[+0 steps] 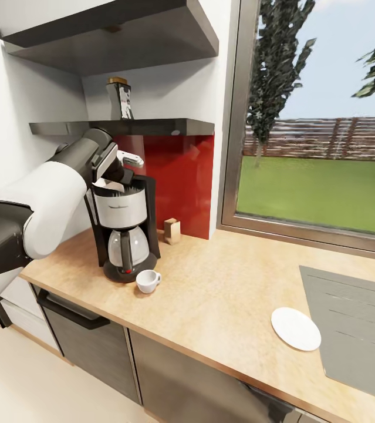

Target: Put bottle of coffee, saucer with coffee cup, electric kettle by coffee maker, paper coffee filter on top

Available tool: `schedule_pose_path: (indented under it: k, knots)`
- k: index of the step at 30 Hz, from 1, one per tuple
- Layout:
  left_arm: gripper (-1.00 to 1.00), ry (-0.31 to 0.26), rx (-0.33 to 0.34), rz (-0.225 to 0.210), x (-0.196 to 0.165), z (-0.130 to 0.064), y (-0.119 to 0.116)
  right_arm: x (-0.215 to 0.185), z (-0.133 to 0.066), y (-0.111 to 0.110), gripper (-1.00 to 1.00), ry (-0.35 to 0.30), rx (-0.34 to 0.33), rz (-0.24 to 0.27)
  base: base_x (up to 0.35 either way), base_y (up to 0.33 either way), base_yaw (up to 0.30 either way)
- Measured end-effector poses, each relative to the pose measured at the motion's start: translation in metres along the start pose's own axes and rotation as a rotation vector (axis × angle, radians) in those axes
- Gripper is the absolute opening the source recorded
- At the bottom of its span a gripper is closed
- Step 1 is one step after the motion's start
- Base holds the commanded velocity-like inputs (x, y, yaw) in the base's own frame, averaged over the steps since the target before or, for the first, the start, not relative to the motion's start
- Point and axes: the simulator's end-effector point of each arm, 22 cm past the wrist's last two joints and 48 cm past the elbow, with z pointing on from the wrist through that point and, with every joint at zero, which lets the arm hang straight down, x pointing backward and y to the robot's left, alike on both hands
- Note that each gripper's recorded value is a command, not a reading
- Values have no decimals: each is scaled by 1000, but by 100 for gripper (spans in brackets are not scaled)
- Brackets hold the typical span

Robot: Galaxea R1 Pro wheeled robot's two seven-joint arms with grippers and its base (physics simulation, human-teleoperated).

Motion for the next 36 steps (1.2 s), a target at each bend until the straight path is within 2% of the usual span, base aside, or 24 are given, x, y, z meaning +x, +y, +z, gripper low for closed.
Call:
schedule_pose_path:
  k: [33,34,36]
  knots:
    - [-100,14,4,1,5,11,-2,6,0,1,100,14,-3,0,0,0,0]
    - [100,14,4,1,5,11,-2,6,0,1,100,14,-3,0,0,0,0]
    - [100,14,2,3,5,11,-2,6,0,1,100,14,-3,0,0,0,0]
